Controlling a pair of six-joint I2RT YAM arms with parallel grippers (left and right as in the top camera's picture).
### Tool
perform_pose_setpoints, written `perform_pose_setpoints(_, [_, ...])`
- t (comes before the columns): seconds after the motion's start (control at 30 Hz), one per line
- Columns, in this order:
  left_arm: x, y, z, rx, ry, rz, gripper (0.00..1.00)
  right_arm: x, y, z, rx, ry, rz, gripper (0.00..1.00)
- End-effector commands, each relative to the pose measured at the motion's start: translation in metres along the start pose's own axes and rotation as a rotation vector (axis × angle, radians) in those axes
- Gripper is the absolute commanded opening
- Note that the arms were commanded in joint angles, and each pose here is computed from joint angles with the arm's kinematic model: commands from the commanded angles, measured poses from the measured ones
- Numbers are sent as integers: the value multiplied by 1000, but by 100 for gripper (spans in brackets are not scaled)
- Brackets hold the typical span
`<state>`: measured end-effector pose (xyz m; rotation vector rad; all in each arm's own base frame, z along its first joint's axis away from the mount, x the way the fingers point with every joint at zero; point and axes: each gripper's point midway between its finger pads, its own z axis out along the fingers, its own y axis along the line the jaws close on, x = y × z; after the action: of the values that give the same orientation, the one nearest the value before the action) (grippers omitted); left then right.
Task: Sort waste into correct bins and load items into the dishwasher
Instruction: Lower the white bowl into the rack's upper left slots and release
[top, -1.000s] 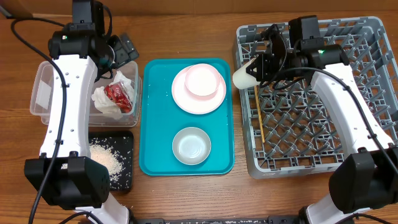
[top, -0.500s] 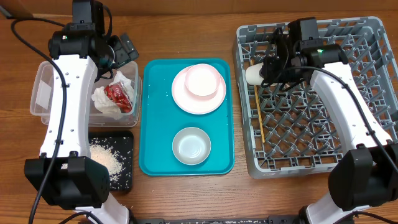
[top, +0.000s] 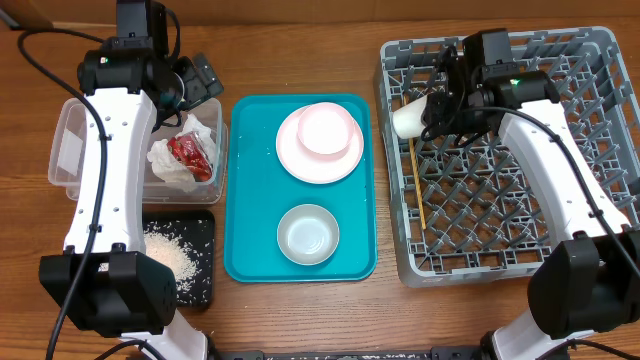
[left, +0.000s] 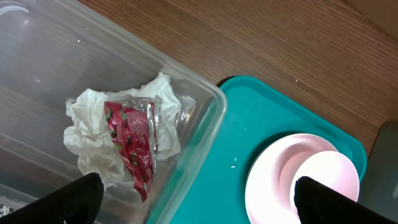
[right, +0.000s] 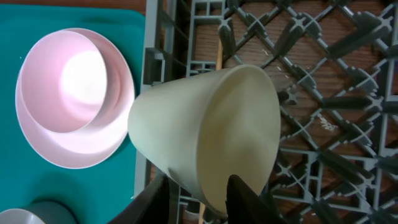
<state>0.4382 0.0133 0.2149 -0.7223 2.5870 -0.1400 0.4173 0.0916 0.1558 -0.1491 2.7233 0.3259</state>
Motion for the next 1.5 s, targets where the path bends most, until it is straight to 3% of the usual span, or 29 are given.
perform_pose_setpoints(0.0, [-4,-6,-10,21,-25,17,100,3,-13,3,66,14,5,33])
perform_pose_setpoints(1.47, [-4,-6,-10,21,-25,17,100,8,-58,-3,328,2,167,33])
